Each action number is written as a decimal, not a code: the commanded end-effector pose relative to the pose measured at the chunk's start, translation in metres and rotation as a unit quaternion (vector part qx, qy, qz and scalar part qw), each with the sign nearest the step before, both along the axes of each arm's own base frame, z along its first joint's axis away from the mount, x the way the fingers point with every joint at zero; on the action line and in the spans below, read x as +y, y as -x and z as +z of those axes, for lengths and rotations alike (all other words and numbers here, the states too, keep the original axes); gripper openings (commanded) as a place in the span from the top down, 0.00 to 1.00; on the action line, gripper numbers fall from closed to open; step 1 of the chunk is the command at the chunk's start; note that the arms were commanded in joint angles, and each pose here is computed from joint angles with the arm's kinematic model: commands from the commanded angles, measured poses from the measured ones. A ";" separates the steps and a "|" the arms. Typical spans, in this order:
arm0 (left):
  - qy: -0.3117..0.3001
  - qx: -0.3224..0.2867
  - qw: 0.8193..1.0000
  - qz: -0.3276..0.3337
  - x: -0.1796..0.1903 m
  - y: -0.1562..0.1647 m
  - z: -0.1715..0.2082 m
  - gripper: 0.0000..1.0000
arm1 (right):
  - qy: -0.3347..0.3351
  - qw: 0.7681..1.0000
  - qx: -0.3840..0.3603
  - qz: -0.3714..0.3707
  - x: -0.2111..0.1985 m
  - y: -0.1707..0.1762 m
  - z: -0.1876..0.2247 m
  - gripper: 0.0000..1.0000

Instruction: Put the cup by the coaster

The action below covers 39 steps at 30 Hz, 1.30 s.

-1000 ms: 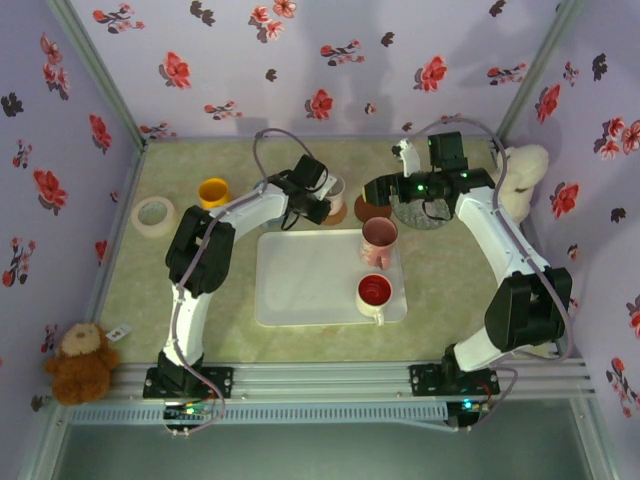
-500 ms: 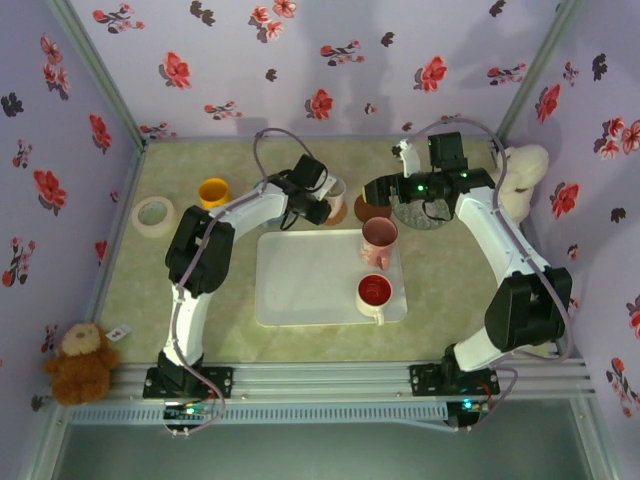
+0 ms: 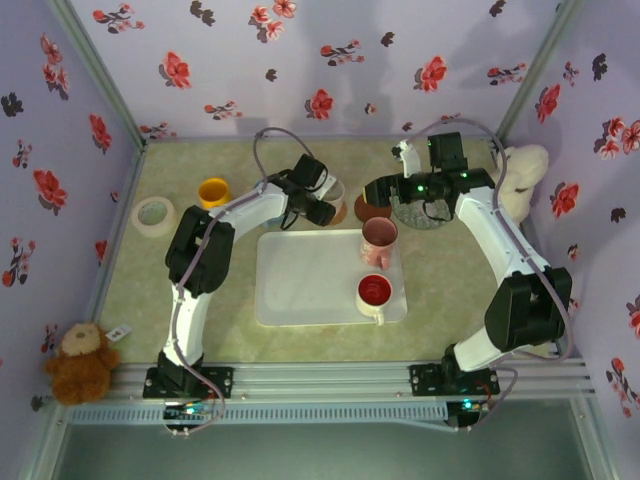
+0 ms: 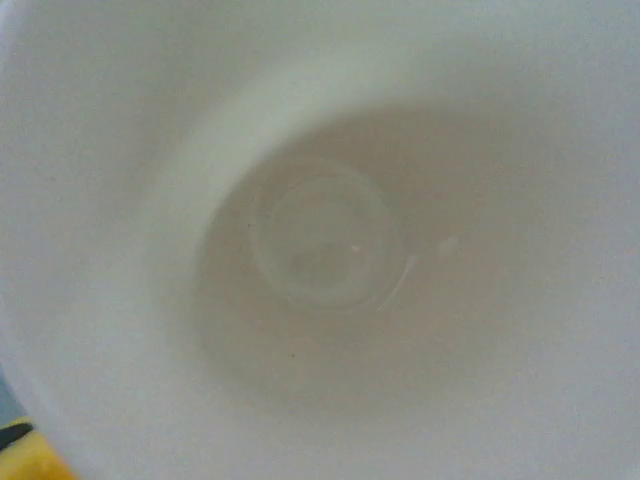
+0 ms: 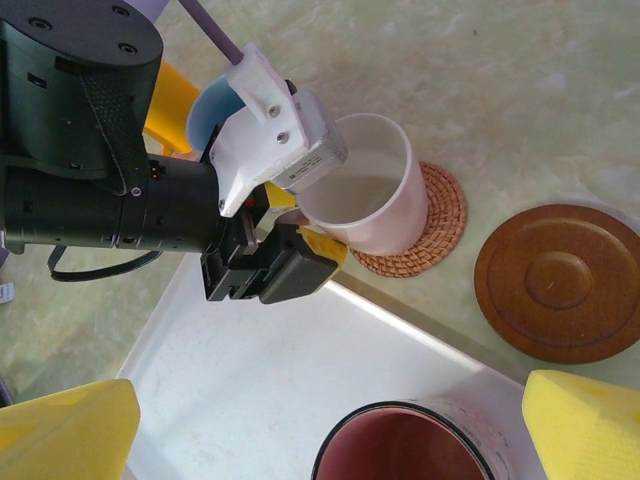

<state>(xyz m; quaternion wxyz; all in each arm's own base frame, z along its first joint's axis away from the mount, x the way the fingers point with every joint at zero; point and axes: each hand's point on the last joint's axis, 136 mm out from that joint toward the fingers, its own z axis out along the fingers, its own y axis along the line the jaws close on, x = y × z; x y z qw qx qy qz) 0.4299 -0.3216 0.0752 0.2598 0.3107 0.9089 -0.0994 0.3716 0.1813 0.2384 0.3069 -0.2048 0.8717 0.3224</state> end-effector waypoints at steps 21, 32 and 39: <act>0.035 -0.051 0.997 0.046 0.016 -0.001 0.048 0.09 | 0.021 1.000 -0.008 -0.015 -0.004 0.017 0.008 0.01; 0.054 -0.089 0.993 0.058 0.020 0.012 0.086 0.00 | 0.017 0.998 0.004 -0.058 -0.009 0.017 0.030 0.01; 0.089 -0.122 0.987 0.050 0.023 0.031 0.130 0.00 | 0.062 0.993 0.022 -0.102 -0.028 0.027 0.028 0.01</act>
